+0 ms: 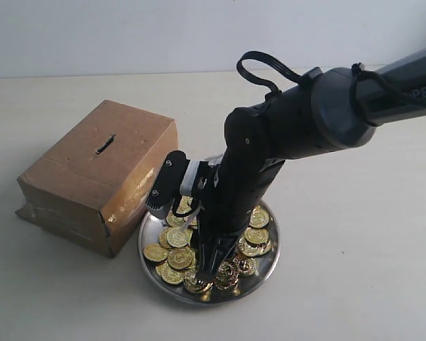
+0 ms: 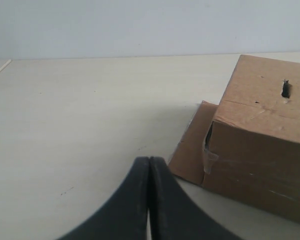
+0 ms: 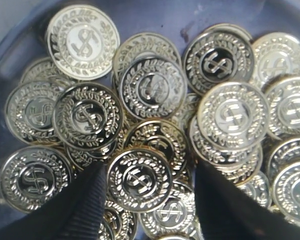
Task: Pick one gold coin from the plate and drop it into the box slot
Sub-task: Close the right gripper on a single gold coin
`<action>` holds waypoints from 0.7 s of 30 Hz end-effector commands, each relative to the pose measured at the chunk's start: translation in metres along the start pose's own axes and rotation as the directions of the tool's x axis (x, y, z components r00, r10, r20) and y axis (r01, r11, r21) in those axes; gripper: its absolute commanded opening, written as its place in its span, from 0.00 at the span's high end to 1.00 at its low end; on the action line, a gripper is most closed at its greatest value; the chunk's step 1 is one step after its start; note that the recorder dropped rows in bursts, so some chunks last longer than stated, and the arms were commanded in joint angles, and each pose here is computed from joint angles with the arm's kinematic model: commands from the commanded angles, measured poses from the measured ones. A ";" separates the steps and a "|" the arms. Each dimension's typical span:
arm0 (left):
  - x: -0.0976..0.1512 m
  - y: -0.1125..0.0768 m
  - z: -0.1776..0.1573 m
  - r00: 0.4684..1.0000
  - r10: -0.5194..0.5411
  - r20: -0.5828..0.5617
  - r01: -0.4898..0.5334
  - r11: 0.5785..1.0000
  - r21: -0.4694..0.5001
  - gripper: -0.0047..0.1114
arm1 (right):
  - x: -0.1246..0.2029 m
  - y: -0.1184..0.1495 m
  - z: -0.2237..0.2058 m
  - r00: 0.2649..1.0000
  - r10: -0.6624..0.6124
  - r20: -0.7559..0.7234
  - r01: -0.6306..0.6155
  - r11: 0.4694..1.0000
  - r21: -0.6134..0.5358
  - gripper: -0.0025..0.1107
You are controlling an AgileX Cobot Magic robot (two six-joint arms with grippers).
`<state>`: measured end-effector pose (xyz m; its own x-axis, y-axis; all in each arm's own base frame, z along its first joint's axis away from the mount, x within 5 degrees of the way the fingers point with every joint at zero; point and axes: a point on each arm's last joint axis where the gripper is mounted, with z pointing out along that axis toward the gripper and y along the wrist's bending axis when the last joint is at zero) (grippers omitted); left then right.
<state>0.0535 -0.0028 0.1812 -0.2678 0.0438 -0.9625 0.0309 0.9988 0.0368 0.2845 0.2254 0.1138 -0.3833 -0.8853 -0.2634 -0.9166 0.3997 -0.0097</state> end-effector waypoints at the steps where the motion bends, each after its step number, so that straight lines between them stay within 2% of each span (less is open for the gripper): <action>1: -0.001 0.000 0.000 1.000 -0.008 0.014 0.008 1.000 0.000 0.96 | -0.003 -0.002 -0.002 1.000 0.001 0.013 -0.001 1.000 0.012 0.52; 16: -0.001 0.000 0.000 1.000 -0.008 0.014 0.008 1.000 0.000 0.96 | -0.001 -0.001 -0.001 1.000 0.021 -0.004 -0.021 1.000 0.002 0.57; 21: -0.001 0.000 0.000 1.000 -0.008 0.014 0.008 1.000 0.000 0.96 | 0.000 -0.001 -0.001 1.000 0.019 -0.011 -0.019 1.000 -0.003 0.64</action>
<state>0.0535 -0.0028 0.1812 -0.2678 0.0438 -0.9625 0.0309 0.9988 0.0368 0.2843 0.2251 0.1122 -0.4058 -0.8774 -0.2558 -0.9076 0.4199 -0.0003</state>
